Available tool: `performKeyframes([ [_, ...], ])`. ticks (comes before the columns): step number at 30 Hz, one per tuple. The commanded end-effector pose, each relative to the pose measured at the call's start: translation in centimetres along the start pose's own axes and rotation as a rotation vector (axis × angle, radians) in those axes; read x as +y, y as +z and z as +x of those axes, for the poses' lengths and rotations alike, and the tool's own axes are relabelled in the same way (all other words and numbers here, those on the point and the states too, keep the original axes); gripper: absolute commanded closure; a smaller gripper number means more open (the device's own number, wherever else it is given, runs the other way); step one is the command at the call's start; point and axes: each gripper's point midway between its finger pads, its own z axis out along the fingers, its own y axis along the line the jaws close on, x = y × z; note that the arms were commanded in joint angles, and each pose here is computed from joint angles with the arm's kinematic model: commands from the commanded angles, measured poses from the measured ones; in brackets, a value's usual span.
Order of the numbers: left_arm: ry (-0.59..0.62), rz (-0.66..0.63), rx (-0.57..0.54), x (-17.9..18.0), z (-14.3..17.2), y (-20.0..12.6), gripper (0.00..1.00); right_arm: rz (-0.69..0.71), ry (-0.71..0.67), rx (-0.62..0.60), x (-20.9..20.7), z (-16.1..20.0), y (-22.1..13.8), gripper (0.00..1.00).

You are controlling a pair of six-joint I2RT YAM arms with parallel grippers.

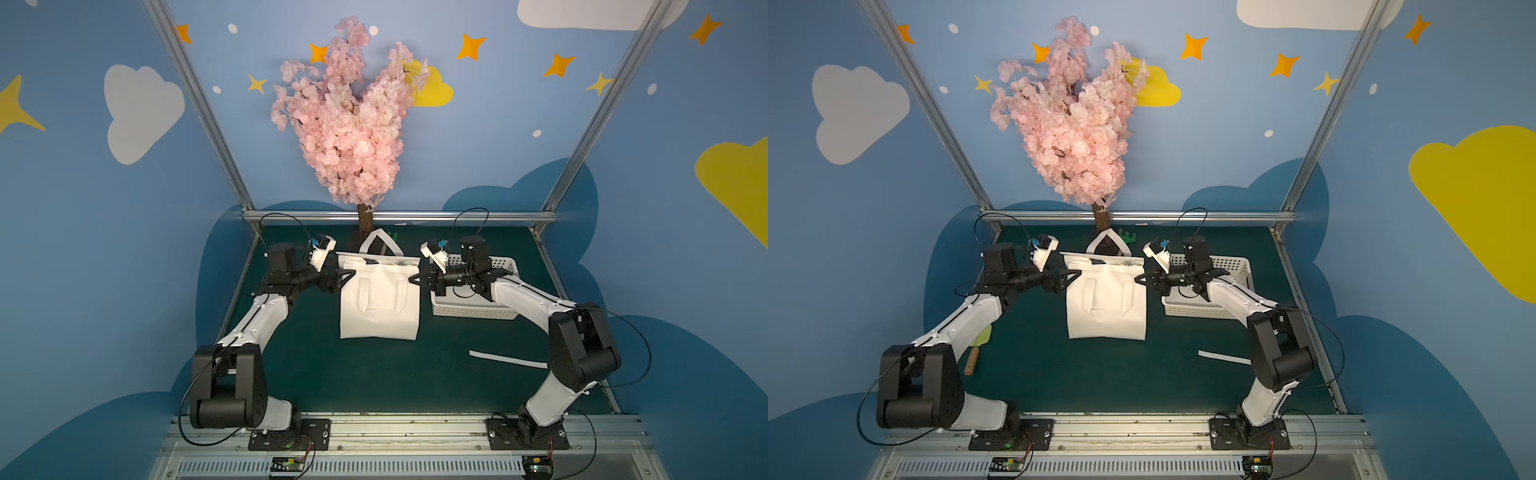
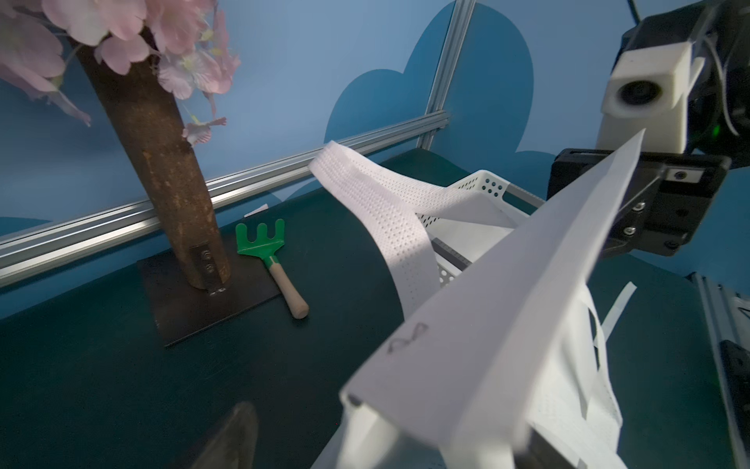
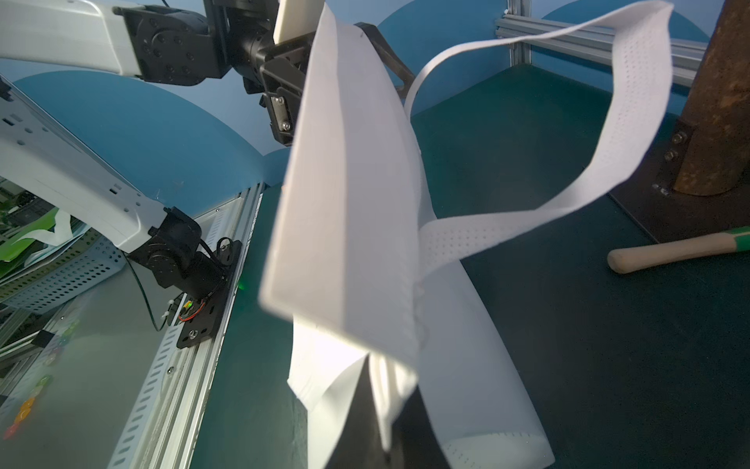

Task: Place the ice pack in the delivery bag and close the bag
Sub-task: Close the delivery bag at the center of the board.

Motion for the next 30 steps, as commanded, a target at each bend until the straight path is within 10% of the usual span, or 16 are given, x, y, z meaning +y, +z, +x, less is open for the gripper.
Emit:
performKeyframes([
  [1,-0.014,0.133,-0.008,-1.6,-0.4,0.1,0.13,-0.027,-0.012,0.006,1.5,-0.6,-0.4,1.0],
  [17,-0.157,0.199,0.094,-6.4,4.2,-0.3,0.24,0.022,0.005,-0.025,-0.4,-1.1,-1.0,1.0],
  [22,-0.17,0.188,0.103,-6.5,4.3,0.0,0.42,0.031,0.019,-0.041,-0.9,-1.0,-1.3,1.0],
  [24,-0.184,0.203,0.11,-6.5,4.3,0.1,0.73,0.031,0.026,-0.046,-1.1,-1.0,-1.3,1.0],
  [30,-0.21,0.217,0.111,-6.4,4.2,0.4,0.91,0.023,0.021,-0.063,-1.2,-1.2,-1.5,0.99],
])
